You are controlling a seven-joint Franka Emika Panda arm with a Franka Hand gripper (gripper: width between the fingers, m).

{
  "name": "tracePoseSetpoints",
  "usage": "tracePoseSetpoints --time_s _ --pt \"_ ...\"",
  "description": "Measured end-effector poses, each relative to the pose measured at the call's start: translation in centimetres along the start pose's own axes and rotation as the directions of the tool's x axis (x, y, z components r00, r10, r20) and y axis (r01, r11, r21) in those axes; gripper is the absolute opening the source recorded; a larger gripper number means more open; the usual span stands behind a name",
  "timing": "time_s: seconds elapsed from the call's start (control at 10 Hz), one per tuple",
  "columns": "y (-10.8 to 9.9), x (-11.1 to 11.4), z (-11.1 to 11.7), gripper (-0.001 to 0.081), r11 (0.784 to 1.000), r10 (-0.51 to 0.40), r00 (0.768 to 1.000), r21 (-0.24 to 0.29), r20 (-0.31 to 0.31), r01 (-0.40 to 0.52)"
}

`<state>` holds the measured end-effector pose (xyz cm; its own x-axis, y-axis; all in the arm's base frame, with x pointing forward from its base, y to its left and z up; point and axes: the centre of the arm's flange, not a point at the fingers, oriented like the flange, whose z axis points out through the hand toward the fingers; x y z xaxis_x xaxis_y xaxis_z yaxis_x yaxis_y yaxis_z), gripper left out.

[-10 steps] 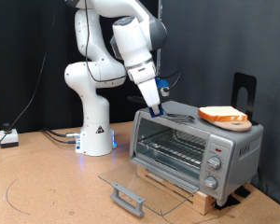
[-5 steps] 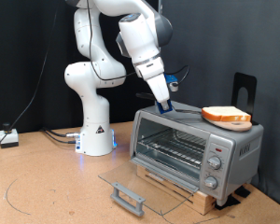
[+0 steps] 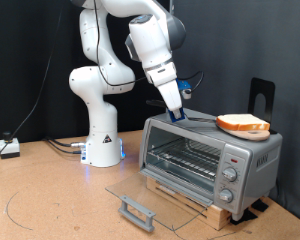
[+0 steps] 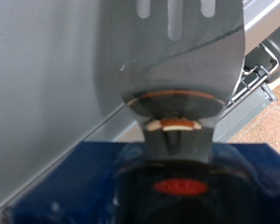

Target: Make a piece of toast with the oven

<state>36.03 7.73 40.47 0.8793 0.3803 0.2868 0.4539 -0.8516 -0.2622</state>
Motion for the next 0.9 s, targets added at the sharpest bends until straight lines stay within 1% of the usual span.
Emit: tracePoseSetpoints --time_s 0.4,0.7,0.9 --pt "0.5 -0.3 0.1 0.0419 1.0 0.004 1.0 -0.011 0.012 -0.004" --pt "0.2 0.0 1.2 0.0419 1.0 0.003 0.999 -0.021 0.041 -0.002" --pt "-0.1 0.6 1.7 0.0419 1.0 -0.004 0.999 -0.03 0.034 0.005"
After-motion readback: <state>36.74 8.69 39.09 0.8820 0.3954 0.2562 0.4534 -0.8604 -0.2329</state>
